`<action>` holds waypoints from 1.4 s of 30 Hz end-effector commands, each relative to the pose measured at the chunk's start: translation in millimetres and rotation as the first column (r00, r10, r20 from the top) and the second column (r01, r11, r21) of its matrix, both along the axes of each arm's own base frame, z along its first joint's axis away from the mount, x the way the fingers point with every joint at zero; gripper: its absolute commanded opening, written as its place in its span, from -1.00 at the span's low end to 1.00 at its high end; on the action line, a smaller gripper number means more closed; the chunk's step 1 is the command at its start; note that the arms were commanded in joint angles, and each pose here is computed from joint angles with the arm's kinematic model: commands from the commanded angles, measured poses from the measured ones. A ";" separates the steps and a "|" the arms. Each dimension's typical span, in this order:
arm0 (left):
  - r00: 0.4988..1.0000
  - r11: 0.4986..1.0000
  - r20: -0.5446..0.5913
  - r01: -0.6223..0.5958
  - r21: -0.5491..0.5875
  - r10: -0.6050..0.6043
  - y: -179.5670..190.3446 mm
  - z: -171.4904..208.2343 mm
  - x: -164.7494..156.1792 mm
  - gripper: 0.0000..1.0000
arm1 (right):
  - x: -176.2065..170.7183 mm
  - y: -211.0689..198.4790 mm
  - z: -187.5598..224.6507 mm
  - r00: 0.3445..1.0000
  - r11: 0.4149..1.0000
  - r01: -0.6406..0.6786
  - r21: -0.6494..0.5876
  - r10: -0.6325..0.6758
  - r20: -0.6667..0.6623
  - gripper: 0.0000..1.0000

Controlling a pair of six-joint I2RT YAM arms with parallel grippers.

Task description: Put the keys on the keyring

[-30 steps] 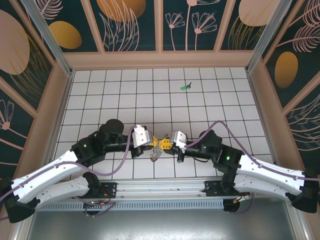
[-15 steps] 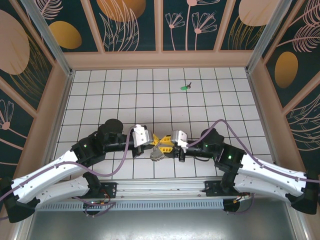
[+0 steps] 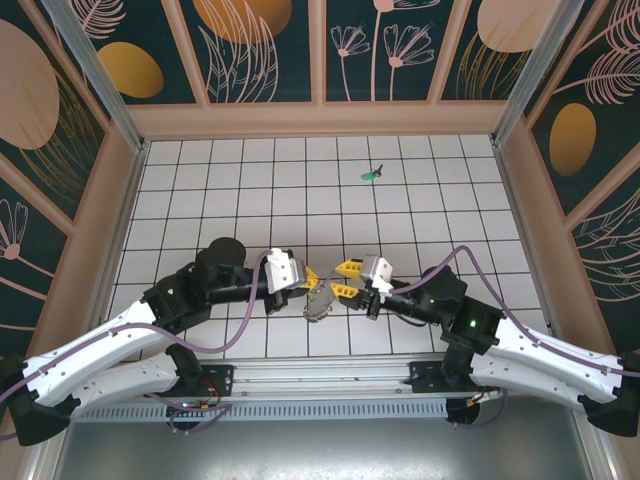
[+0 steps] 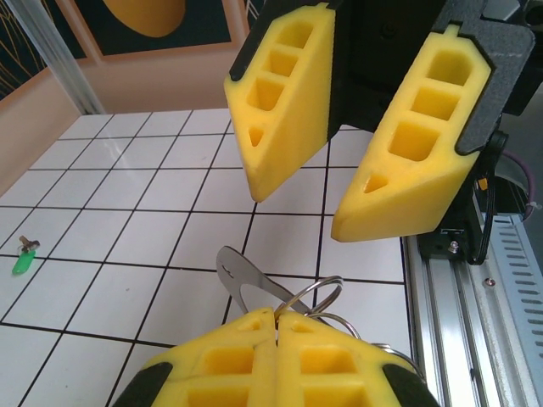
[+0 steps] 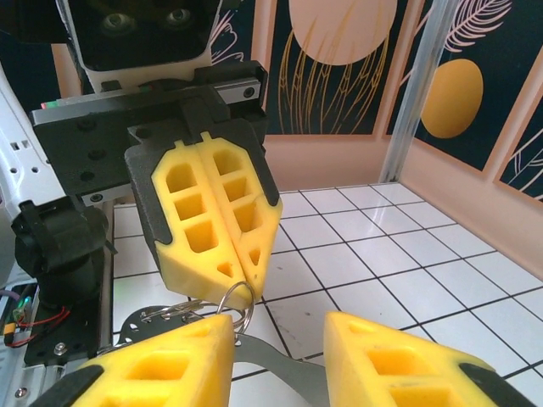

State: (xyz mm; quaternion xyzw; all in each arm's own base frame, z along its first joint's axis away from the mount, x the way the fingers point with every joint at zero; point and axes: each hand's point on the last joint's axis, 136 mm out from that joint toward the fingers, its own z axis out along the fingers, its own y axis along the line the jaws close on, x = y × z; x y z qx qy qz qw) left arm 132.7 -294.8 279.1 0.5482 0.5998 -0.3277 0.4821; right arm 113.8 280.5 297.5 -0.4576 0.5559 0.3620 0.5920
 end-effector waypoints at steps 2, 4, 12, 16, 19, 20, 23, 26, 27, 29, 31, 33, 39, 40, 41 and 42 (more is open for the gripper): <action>0.999 0.998 0.043 -0.022 -0.051 0.025 -1.6 13.4 5.1 -1.00 | -3.7 2.9 0.9 1.000 1.000 -0.005 0.024 0.005 -0.010 -0.31; 0.998 0.998 0.042 -0.041 -0.048 0.043 -1.2 12.2 8.6 -1.00 | -4.9 4.2 -0.5 1.000 1.000 -0.004 0.019 0.004 -0.009 -0.29; 0.992 0.991 0.023 -0.124 -0.044 0.125 1.4 8.0 21.8 -1.00 | 8.6 6.2 -6.9 0.992 0.992 0.123 -0.004 -0.123 0.019 -0.27; 0.994 0.992 0.015 -0.110 -0.056 0.111 1.7 9.4 18.2 -1.00 | 12.4 15.1 -17.1 0.992 0.991 0.125 -0.044 -0.124 0.022 -0.27; 0.996 0.994 0.015 -0.087 -0.060 0.088 1.8 8.9 13.4 -1.00 | 13.8 18.8 -16.2 0.992 0.991 0.126 -0.047 -0.124 0.036 -0.27; 0.997 0.995 0.011 -0.081 -0.061 0.082 1.7 8.4 12.1 -1.00 | 14.8 18.7 -14.6 0.991 0.990 0.132 -0.043 -0.130 0.041 -0.29; 0.997 0.996 0.006 -0.072 -0.058 0.073 1.7 6.2 10.2 -1.00 | 21.8 16.3 -11.3 0.984 0.984 0.174 -0.041 -0.172 0.052 -0.38; 0.998 0.996 0.006 -0.068 -0.059 0.068 1.8 6.4 9.2 -1.00 | 26.6 14.8 -9.9 0.978 0.978 0.203 -0.045 -0.200 0.060 -0.46; 0.998 0.996 0.006 -0.068 -0.059 0.069 1.9 6.5 9.3 -1.00 | 28.3 13.9 -8.8 0.976 0.976 0.214 -0.041 -0.211 0.062 -0.48; 0.998 0.996 0.005 -0.065 -0.059 0.066 1.6 6.5 8.8 -1.00 | 31.7 13.5 -8.5 0.971 0.972 0.233 -0.041 -0.230 0.068 -0.51; 0.998 0.996 0.003 -0.062 -0.060 0.062 1.3 6.8 8.3 -1.00 | 35.0 14.3 -9.7 0.967 0.967 0.249 -0.050 -0.246 0.069 -0.54; 0.998 0.996 0.003 -0.062 -0.061 0.062 1.5 7.3 8.0 -1.00 | 39.1 13.9 -11.9 0.961 0.960 0.272 -0.064 -0.268 0.071 -0.59; 0.998 0.996 -0.001 -0.068 -0.056 0.068 2.1 4.9 8.8 -1.00 | 38.9 13.2 -9.4 0.960 0.960 0.275 -0.050 -0.271 0.076 -0.82; 0.998 0.996 -0.001 -0.068 -0.056 0.068 1.9 4.6 8.8 -1.00 | 38.0 13.6 -8.0 0.961 0.962 0.269 -0.042 -0.265 0.076 -0.85; 0.998 0.996 -0.002 -0.069 -0.054 0.069 1.8 3.7 9.0 -1.00 | 37.0 13.9 -7.3 0.963 0.964 0.262 -0.037 -0.258 0.078 -0.89; 0.998 0.996 -0.002 -0.071 -0.054 0.071 1.9 3.5 9.3 -1.00 | 36.3 14.5 -7.0 0.964 0.966 0.258 -0.035 -0.254 0.080 -0.91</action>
